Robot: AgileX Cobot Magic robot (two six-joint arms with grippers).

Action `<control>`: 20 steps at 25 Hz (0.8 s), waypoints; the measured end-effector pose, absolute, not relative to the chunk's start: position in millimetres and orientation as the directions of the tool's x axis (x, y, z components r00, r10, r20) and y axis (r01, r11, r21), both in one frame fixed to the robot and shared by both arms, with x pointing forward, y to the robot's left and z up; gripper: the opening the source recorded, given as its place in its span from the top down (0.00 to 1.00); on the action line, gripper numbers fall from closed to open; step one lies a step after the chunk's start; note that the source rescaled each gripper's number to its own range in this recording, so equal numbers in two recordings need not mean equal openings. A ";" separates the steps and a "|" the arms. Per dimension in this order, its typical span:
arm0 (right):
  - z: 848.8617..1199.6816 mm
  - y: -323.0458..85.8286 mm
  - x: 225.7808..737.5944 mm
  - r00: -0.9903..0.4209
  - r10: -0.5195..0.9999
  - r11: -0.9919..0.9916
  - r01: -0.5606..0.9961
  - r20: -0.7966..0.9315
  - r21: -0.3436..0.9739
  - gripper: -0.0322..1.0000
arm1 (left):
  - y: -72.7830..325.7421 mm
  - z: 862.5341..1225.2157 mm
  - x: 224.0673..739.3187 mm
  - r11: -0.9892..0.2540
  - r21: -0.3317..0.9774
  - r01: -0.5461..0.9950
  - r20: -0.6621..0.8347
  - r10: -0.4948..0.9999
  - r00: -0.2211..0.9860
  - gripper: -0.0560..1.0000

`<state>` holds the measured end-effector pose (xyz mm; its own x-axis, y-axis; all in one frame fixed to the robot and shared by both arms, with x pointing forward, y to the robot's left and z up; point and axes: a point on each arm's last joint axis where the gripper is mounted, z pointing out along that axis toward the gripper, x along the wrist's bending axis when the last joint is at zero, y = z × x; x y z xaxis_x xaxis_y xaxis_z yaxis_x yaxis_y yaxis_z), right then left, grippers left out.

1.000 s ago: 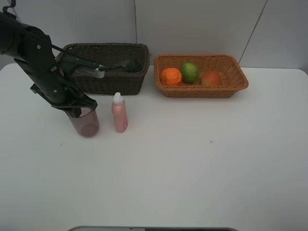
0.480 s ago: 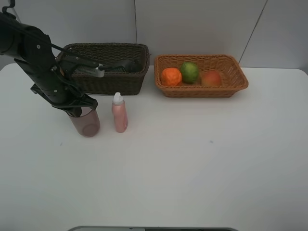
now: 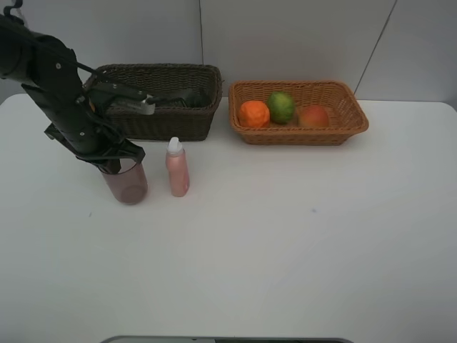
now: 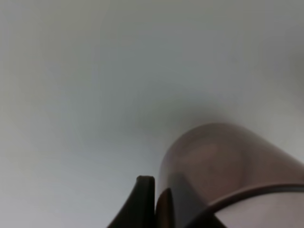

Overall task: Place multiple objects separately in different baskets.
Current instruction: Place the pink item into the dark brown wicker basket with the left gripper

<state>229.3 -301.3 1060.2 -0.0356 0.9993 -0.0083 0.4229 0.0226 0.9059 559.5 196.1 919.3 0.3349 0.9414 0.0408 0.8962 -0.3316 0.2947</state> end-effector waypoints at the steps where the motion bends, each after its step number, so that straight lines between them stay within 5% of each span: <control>1: 1060.2 -301.3 229.3 -0.036 0.999 0.023 0.423 -0.008 0.906 0.00 | 195.9 923.5 560.5 -0.331 0.294 0.897 0.042 0.942 0.334 0.95; 20: 1060.2 -301.3 229.3 -0.036 0.999 0.023 0.423 -0.008 0.906 0.00 | 182.3 1049.1 600.4 -0.190 0.376 0.907 -0.009 0.978 0.209 0.95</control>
<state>229.3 -301.3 1060.2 -0.0356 0.9993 -0.0083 0.4229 0.0226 0.9059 600.4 182.3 1049.1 0.2089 0.9779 -0.0087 0.9069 -0.1904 0.3759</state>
